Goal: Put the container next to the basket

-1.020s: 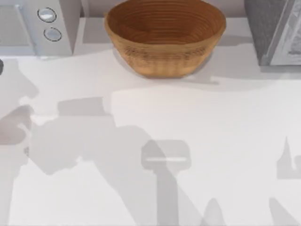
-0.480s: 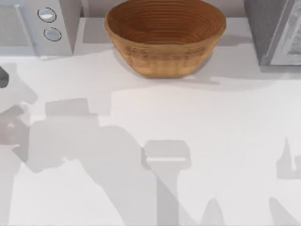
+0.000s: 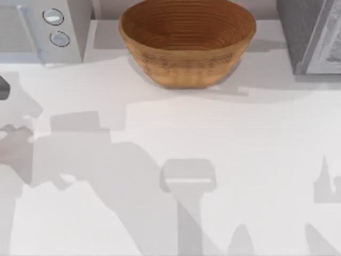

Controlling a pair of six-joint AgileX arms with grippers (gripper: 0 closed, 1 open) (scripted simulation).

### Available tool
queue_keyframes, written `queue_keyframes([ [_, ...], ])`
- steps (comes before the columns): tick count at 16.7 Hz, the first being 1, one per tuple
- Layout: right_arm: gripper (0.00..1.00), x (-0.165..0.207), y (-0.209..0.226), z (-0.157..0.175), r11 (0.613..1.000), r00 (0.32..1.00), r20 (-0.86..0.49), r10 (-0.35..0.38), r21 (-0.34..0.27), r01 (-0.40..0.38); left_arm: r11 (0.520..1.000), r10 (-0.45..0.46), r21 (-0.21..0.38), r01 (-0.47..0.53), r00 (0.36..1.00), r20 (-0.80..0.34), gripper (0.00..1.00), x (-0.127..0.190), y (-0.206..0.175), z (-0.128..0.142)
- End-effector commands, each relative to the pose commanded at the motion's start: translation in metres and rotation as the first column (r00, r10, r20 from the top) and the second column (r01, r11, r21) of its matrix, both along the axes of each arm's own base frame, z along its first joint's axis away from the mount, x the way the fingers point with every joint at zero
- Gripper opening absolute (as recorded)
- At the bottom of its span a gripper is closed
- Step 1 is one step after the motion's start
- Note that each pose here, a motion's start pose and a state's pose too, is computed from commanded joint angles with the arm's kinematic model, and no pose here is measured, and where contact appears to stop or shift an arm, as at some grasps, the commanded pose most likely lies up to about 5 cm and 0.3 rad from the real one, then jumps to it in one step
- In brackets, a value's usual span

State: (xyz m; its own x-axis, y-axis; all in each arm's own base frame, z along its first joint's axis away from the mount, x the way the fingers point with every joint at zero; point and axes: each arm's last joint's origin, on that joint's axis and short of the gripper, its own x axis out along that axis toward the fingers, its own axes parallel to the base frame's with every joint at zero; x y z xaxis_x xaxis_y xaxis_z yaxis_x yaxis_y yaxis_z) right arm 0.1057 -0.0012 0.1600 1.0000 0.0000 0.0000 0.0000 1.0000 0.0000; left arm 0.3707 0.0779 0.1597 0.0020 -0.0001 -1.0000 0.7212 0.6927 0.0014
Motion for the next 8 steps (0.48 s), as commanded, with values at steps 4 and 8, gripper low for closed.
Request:
queue_keyframes([
  [4,1.0,0.0,0.0,0.0,1.0,1.0,0.0,0.0,0.0,0.0,1.0,0.0,0.0,0.0,1.0,0.0,0.02,0.0,0.0,0.0],
  [8,1.0,0.0,0.0,0.0,1.0,1.0,0.0,0.0,0.0,0.0,1.0,0.0,0.0,0.0,1.0,0.0,0.0,0.0,0.0,0.0],
])
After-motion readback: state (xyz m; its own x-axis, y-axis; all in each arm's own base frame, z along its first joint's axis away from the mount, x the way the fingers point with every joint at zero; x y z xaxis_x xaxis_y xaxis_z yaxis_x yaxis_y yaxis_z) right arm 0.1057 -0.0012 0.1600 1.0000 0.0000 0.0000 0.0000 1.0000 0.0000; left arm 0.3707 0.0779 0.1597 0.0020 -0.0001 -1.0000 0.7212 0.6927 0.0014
